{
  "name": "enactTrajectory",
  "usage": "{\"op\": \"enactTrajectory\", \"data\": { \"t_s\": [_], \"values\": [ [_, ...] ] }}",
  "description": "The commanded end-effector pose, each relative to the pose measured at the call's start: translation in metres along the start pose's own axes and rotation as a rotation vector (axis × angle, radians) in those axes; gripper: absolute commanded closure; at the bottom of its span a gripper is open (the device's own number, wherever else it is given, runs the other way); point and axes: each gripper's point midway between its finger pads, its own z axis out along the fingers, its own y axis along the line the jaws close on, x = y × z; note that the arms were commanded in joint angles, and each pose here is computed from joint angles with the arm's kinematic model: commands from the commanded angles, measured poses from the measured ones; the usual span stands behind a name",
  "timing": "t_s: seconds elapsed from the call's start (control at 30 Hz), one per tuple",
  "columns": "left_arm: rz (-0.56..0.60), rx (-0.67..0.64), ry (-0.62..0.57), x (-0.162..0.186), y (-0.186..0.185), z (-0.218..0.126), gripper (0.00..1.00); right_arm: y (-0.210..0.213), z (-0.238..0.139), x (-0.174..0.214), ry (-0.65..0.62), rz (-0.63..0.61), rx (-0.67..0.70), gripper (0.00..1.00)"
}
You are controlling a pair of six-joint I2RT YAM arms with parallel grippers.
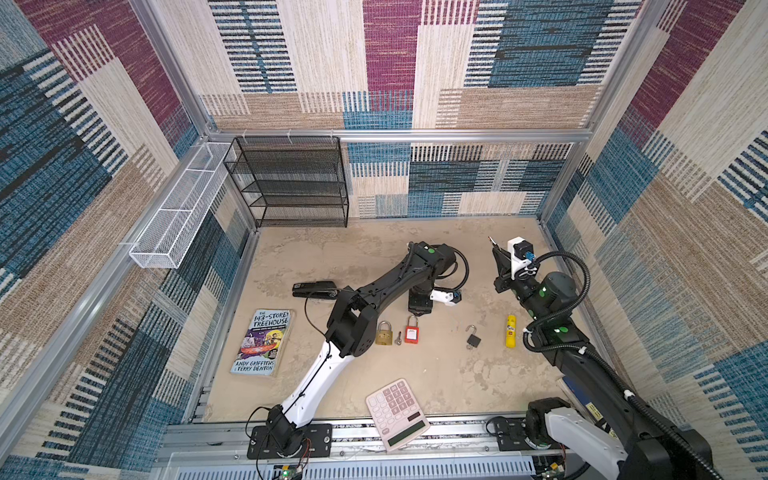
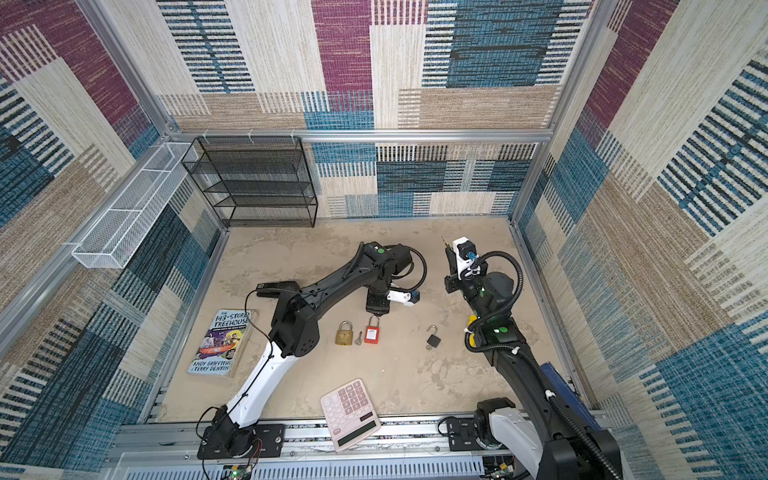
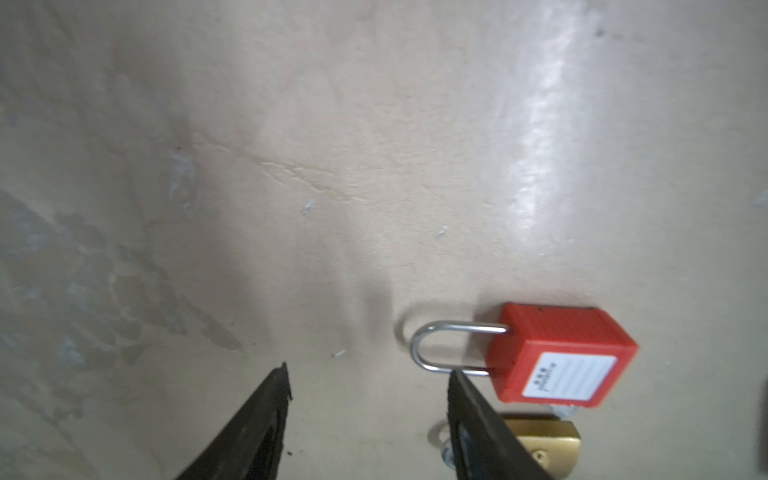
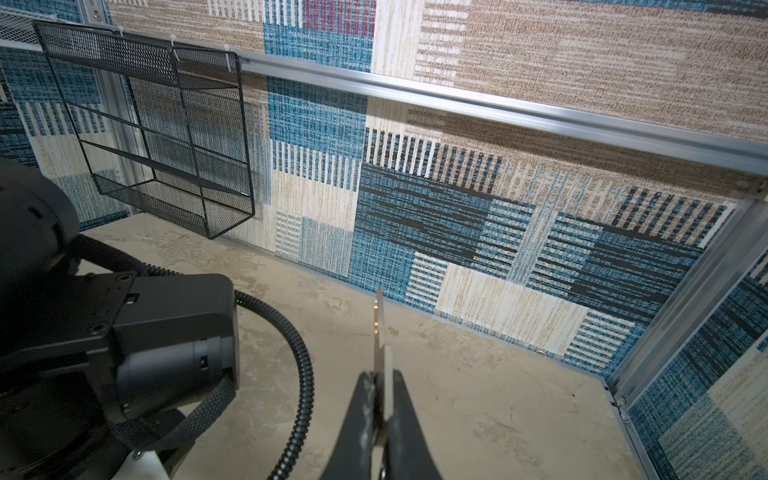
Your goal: Lock with the key
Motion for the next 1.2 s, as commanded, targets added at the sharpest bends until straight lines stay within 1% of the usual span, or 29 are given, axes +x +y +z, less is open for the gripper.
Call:
{"op": "enactTrajectory", "data": {
  "t_s": [0.0,0.13,0.37,0.83,1.17],
  "values": [
    [-0.034,-0.097,0.008,-0.003,0.022,0.002,0.38,-0.003,0.002,-0.008,-0.022,-0.015,0.011,1.0],
    [-0.028,-0.13,0.026,-0.002,0.031,0.011,0.38,-0.004,0.003,-0.006,-0.017,-0.02,0.015,1.0],
    [-0.027,-0.099,0.049,0.005,0.026,0.023,0.38,-0.004,0.004,-0.003,-0.013,-0.017,0.012,1.0],
    [-0.036,-0.063,0.045,0.011,0.014,0.019,0.38,-0.001,0.003,-0.001,-0.01,-0.007,0.0,1.0],
    [-0.043,-0.048,0.06,0.015,0.009,0.023,0.38,0.0,0.003,0.0,-0.009,-0.005,-0.005,1.0]
  ]
}}
